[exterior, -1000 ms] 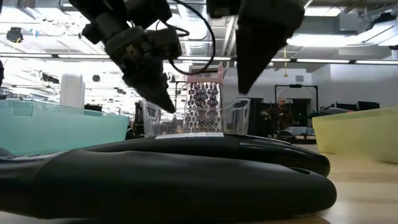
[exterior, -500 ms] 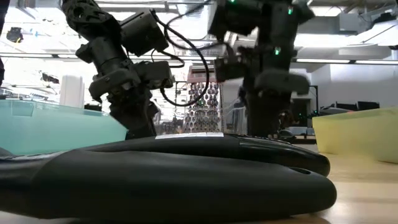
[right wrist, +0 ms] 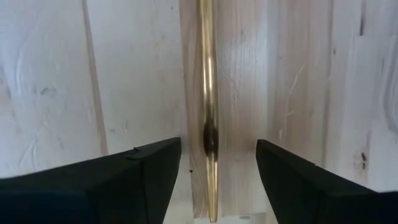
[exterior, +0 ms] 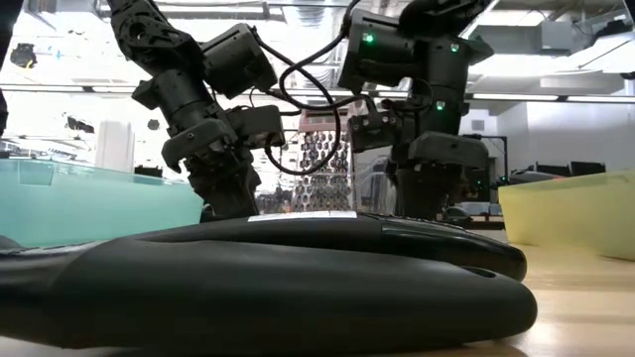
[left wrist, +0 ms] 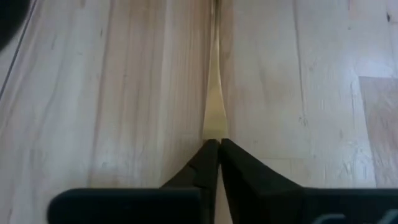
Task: Pick & Place Kitchen Items
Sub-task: Put the gold knife into the transparent bin
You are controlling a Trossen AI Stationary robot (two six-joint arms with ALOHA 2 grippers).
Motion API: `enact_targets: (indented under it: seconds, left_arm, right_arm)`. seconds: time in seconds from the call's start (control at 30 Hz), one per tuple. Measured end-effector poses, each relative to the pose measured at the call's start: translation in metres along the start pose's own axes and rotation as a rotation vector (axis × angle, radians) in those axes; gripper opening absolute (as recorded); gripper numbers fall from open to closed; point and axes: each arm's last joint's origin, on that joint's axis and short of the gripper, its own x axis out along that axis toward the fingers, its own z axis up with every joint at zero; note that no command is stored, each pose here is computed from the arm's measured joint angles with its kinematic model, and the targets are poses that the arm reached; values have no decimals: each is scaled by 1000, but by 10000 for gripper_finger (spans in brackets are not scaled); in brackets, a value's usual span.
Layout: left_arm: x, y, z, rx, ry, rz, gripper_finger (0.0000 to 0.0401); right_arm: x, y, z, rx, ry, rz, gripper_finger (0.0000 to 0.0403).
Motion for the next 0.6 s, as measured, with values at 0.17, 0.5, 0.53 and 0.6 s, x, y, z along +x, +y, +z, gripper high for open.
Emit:
enact_targets:
  seconds: [0.17,0.5,0.53,0.6]
  left_arm:
    - [-1,6,0,-18,-1,3,5]
    - [-5,6,2,-23,-20,2,1]
    - [-6,6,3,-24,-27,2,2]
    - [-12,6,6,-24,-52,12,5]
  right_arm:
    - [6,-1,-7,0,21,21,167]
    - [6,-4,-8,-16,38,75,13]
    - [6,-4,-8,-13,38,74,11]
    - [6,-4,-8,7,38,67,14]
